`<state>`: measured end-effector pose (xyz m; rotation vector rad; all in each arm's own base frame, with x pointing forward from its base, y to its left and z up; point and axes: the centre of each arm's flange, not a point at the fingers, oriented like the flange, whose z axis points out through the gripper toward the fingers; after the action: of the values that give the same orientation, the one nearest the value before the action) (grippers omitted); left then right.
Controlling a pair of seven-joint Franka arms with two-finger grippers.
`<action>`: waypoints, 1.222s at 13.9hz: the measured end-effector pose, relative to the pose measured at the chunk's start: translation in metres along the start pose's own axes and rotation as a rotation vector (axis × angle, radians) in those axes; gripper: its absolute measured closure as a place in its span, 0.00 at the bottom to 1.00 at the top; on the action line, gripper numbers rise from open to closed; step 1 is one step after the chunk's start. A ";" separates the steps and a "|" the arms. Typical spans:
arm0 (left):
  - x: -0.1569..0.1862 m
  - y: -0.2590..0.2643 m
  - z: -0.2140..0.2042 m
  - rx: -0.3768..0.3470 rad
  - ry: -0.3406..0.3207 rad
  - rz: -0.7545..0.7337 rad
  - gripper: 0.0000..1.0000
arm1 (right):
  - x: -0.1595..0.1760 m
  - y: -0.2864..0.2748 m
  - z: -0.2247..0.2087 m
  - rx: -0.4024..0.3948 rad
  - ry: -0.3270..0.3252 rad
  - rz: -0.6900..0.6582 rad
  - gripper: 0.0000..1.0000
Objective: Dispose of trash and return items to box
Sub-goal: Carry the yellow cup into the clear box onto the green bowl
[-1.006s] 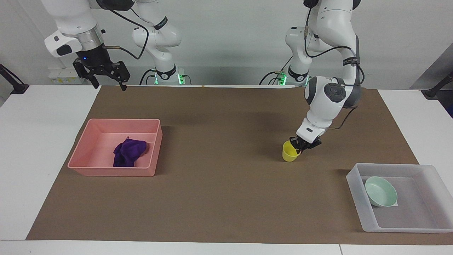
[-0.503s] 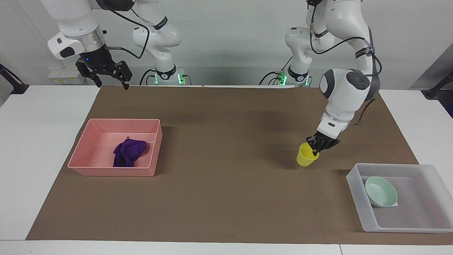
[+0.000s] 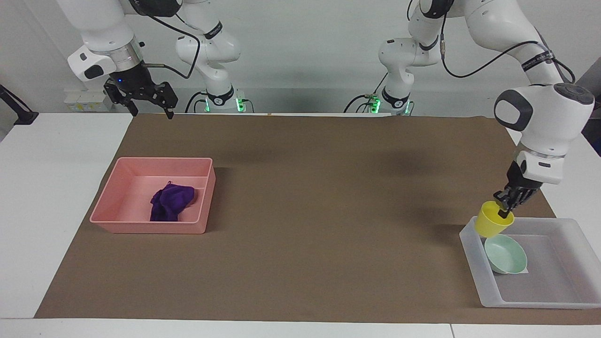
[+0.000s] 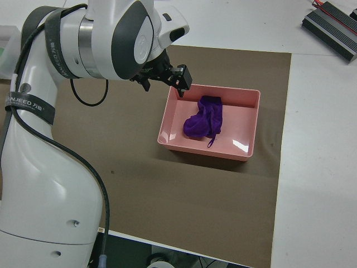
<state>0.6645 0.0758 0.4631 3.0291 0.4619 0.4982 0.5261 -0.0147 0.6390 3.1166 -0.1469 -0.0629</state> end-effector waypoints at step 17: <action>0.016 -0.040 0.080 0.036 -0.021 0.051 0.21 | -0.001 -0.002 -0.001 0.002 0.003 -0.003 0.00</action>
<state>0.6930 0.1200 0.3888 3.0842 0.3969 0.4658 0.5253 -0.0130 0.6404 3.1185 -0.1423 -0.0587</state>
